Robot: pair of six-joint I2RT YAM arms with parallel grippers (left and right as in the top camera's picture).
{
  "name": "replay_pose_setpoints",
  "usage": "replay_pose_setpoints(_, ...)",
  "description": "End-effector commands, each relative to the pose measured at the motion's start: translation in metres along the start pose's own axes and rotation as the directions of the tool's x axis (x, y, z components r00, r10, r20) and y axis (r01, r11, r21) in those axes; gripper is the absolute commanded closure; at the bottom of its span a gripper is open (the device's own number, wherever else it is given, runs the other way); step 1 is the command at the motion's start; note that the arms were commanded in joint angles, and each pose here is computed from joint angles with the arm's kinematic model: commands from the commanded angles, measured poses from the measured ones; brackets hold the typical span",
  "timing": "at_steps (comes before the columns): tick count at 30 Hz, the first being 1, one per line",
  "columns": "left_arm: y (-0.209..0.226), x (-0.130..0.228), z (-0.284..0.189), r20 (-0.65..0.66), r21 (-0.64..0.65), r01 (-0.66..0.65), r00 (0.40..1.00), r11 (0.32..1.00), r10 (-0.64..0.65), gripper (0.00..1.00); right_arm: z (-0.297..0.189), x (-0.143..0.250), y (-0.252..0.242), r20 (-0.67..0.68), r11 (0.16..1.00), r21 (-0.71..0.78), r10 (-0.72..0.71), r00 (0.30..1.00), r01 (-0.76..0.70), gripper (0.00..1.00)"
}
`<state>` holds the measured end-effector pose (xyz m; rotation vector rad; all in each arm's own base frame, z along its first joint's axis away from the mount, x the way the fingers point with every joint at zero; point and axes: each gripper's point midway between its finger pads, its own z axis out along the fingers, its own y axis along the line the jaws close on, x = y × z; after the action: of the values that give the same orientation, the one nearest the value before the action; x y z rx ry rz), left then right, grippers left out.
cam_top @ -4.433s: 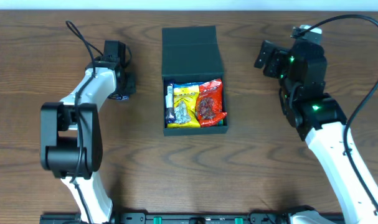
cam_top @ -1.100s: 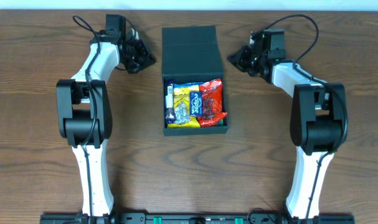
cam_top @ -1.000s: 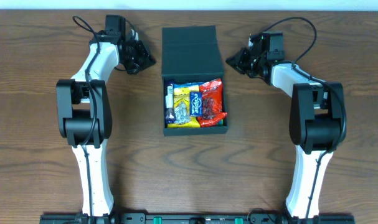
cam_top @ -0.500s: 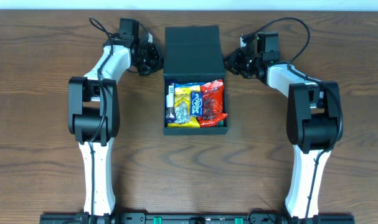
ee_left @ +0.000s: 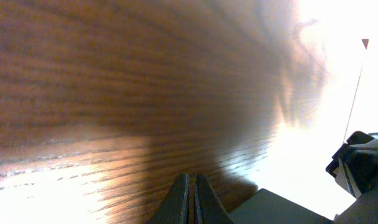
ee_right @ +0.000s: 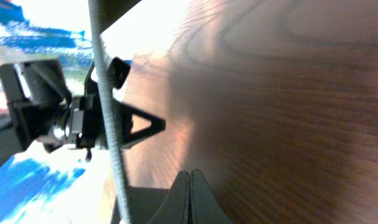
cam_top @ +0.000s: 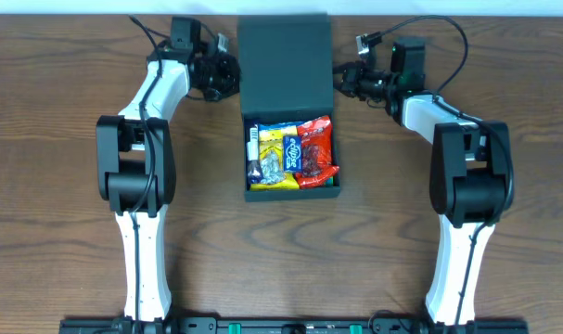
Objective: Pack container
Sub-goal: 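Swing the lid forward and down over the box with both grippers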
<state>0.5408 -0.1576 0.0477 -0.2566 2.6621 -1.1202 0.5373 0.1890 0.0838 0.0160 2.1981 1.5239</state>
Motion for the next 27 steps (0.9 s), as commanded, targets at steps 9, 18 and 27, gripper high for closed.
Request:
replay_pose_setpoints(9,-0.085,-0.016,-0.086,0.137,0.031,-0.308,0.944,0.951,0.301,0.94,-0.025,-0.012,0.095,-0.03,0.959,-0.195,-0.216,0.976,0.206,0.98)
replay_pose_setpoints(18,-0.116,-0.004,-0.14,0.179,-0.076,-0.473,0.859,0.878,0.479,0.94,-0.04,-0.002,0.135,-0.069,0.915,-0.304,-0.298,0.952,0.264,0.99)
replay_pose_setpoints(27,-0.112,0.03,-0.158,0.066,-0.113,-0.544,0.831,0.832,0.552,0.94,-0.033,0.035,0.129,-0.223,0.943,-0.32,-0.169,0.96,0.092,0.98)
